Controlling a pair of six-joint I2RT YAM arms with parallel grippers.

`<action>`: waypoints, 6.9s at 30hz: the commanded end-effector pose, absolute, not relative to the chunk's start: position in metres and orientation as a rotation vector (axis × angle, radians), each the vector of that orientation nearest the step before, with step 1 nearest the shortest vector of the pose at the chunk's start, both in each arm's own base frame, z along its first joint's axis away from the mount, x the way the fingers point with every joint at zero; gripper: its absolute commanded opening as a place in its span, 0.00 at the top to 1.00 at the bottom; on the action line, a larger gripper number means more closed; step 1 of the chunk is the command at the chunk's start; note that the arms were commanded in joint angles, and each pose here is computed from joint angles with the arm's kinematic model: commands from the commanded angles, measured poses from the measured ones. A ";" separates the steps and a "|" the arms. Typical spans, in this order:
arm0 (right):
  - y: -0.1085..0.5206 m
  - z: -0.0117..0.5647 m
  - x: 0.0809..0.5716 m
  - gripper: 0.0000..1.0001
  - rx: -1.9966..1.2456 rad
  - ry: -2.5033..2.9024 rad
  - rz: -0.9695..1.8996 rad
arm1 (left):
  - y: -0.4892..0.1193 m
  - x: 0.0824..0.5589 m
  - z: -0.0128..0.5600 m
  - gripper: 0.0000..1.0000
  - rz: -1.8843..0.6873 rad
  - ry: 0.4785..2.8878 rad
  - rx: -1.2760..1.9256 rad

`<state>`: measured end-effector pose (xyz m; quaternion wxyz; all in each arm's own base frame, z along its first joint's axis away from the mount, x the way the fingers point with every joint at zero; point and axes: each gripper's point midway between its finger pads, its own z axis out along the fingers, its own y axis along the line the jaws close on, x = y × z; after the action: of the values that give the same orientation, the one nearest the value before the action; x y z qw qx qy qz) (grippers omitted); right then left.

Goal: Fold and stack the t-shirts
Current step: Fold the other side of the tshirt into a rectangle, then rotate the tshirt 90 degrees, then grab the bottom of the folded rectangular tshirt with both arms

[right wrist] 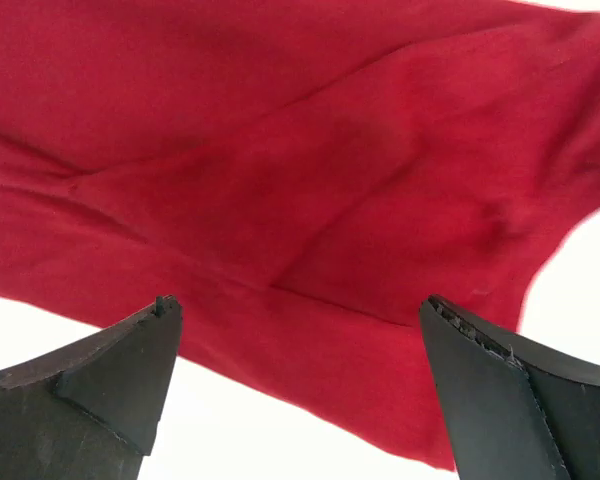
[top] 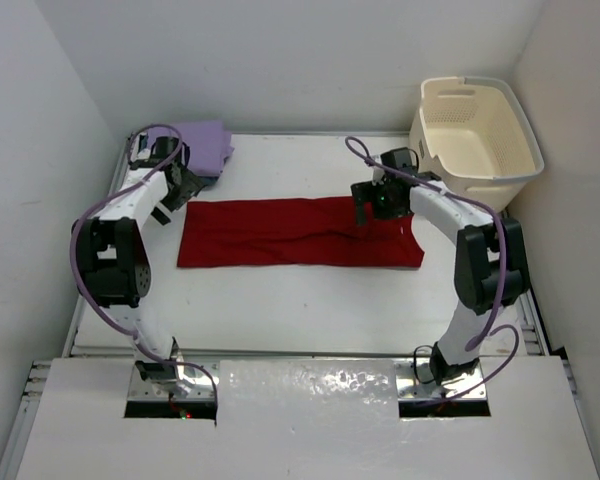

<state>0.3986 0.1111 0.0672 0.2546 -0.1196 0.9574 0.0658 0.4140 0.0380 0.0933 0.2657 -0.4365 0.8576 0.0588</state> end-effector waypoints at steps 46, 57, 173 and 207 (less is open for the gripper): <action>0.253 0.095 0.543 0.01 -0.147 2.233 0.657 | 0.028 0.406 0.139 0.00 0.020 2.292 -1.035; 0.122 0.064 0.411 0.01 -0.064 2.567 0.012 | -0.030 0.427 0.072 0.00 0.065 2.545 -0.726; 0.192 0.064 0.286 0.01 -0.225 2.424 0.553 | -0.193 0.216 0.009 0.04 -0.678 2.878 -0.160; 0.204 -0.002 0.195 0.42 0.124 2.691 0.826 | -0.194 0.198 -0.020 1.00 -0.669 2.926 -0.209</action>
<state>0.1963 0.1979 0.0016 0.1751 0.0357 0.9426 0.2820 0.2144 -0.2122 -0.0021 0.0794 -0.0672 0.9557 -0.2752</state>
